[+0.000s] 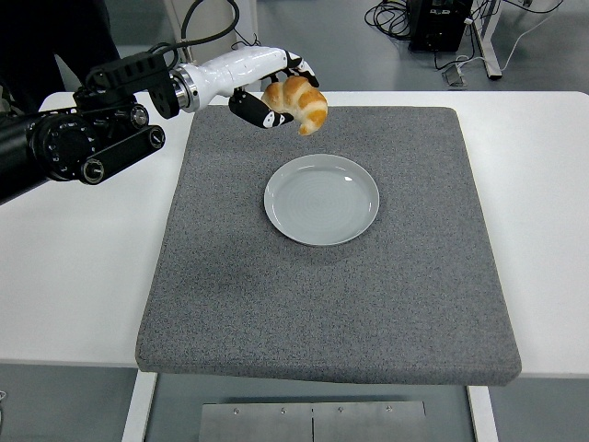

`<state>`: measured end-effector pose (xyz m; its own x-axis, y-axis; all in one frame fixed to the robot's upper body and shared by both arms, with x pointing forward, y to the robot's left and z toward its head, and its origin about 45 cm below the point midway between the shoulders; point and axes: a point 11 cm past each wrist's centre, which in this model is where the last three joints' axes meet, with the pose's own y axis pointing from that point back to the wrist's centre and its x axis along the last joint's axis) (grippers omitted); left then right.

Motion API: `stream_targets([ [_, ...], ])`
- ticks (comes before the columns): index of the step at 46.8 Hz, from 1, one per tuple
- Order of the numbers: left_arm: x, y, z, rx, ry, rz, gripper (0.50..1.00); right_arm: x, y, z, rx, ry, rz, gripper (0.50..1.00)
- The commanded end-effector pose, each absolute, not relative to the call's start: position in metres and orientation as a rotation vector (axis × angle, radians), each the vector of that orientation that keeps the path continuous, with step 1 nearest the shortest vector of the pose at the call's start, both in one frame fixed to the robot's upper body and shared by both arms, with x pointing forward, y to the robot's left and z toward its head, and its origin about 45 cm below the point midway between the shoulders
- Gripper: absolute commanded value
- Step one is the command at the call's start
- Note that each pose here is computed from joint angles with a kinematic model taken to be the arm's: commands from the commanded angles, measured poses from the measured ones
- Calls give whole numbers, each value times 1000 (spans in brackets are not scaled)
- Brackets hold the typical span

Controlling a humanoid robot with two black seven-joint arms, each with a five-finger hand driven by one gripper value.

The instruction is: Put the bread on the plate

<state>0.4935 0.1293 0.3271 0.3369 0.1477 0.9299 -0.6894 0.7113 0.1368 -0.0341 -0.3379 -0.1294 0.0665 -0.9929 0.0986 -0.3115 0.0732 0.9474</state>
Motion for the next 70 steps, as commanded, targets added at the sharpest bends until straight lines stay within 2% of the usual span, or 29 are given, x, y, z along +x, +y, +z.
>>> stream_targets([
  [1, 490, 117, 323, 566, -1100, 567, 577, -34, -338, -129, 1404, -1411, -918, 1000],
  [21, 478, 86, 307, 551, -1125, 493, 578, -34, -338, -129, 1405, -1411, -920, 1000],
  [70, 464, 100, 240, 641, -1117, 457, 584, -34, -338, -129, 1405, -1411, -920, 1000],
])
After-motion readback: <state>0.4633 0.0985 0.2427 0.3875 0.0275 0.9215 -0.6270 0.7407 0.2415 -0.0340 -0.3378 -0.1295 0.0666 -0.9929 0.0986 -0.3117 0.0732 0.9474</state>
